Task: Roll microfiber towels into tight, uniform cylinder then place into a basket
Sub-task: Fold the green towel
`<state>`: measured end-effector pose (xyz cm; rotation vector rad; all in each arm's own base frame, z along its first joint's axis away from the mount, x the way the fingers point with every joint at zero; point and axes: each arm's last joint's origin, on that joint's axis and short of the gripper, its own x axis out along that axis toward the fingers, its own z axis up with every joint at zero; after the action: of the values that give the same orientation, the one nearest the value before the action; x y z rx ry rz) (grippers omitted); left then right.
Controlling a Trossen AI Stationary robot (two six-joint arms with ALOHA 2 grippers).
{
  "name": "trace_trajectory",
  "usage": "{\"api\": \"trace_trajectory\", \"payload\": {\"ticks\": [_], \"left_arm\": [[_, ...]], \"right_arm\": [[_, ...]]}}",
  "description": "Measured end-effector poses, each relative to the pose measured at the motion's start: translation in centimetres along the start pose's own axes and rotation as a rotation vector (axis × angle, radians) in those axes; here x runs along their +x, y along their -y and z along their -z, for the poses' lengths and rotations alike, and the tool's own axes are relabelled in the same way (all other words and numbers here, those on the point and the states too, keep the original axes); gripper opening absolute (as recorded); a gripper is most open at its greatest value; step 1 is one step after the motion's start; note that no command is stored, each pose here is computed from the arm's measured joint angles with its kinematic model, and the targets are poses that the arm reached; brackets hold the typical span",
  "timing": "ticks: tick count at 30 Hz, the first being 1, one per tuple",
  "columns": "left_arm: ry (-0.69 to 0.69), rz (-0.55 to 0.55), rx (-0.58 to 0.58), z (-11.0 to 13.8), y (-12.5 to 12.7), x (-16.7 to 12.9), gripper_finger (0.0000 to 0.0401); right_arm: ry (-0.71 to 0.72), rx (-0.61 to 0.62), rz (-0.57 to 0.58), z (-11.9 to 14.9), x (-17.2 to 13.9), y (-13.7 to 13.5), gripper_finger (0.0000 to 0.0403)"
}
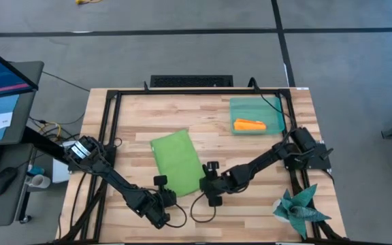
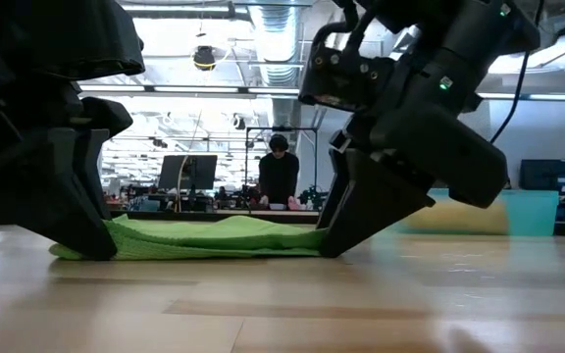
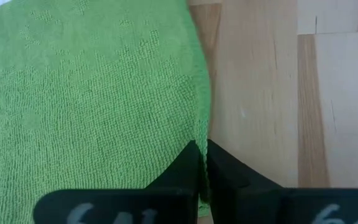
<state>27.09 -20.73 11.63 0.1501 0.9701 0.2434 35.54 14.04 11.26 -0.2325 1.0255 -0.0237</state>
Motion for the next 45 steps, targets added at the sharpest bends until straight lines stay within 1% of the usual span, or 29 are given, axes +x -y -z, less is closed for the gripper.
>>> {"api": "trace_trajectory", "payload": {"ticks": [3, 6, 8, 13, 14, 19, 21, 23, 25, 27, 31, 36, 38, 40, 42, 45], "left_arm": [[0.0, 0.0, 0.0, 0.0, 0.0, 0.0, 0.0006], [0.001, -0.001, 0.002, 0.0, 0.0, 0.0, 0.0003], [0.002, -0.001, 0.008, 0.0, 0.0, 0.0, 0.0002], [0.009, -0.012, 0.033, 0.0, 0.0, 0.0, 0.0002], [0.013, -0.016, 0.037, 0.0, 0.0, 0.0, 0.0002], [0.015, -0.013, 0.055, -0.4, 0.3, -0.5, 0.0001], [0.019, -0.007, 0.066, -0.6, 0.7, -1.1, 0.0001], [0.029, -0.005, 0.079, -1.0, 1.3, -1.8, 0.0001], [0.046, 0.005, 0.084, -1.4, 1.8, -2.6, 0.0], [0.052, 0.017, 0.093, -1.6, 2.4, -3.4, 0.0], [0.07, 0.044, 0.106, -2.6, 3.5, -5.4, 0.0], [0.068, 0.075, 0.119, -4.2, 4.2, -8.1, 0.0], [0.056, 0.069, 0.12, -4.7, 4.3, -9.1, 0.0], [0.051, 0.056, 0.108, -5.1, 4.2, -9.9, 0.0], [0.048, 0.018, 0.105, -5.3, 3.9, -10.5, 0.0], [0.053, -0.037, 0.101, -5.4, 3.4, -10.6, 0.0]], "right_arm": [[-0.008, 0.001, 0.005, 0.1, 0.0, 0.1, 0.0166], [-0.006, 0.002, -0.015, 0.1, 0.0, 0.0, 0.014], [-0.004, 0.0, -0.02, 0.1, 0.0, -0.1, 0.0113], [-0.007, -0.014, -0.043, 0.2, 0.0, -0.6, 0.0024], [-0.007, -0.018, -0.046, 0.3, -0.1, -0.7, 0.0014], [-0.004, -0.041, -0.063, 0.2, -0.8, -2.1, 0.0019], [-0.012, -0.063, -0.076, 0.0, -1.4, -2.8, 0.0011], [-0.024, -0.086, -0.112, -0.6, -2.1, -3.8, 0.0007], [-0.033, -0.101, -0.128, -1.3, -3.1, -4.7, 0.0009], [-0.039, -0.09, -0.134, -2.1, -4.3, -5.4, 0.0012], [-0.06, -0.063, -0.112, -2.7, -6.4, -7.0, 0.0006], [-0.01, -0.074, -0.164, -3.9, -9.8, -9.9, 0.001], [0.019, -0.084, -0.183, -4.6, -11.2, -10.7, 0.0013], [0.047, -0.107, -0.168, -5.1, -12.4, -11.1, 0.0013], [0.074, -0.14, -0.121, -5.4, -12.9, -11.1, 0.0008], [0.045, -0.148, -0.053, -5.4, -12.5, -10.0, 0.0005]]}}
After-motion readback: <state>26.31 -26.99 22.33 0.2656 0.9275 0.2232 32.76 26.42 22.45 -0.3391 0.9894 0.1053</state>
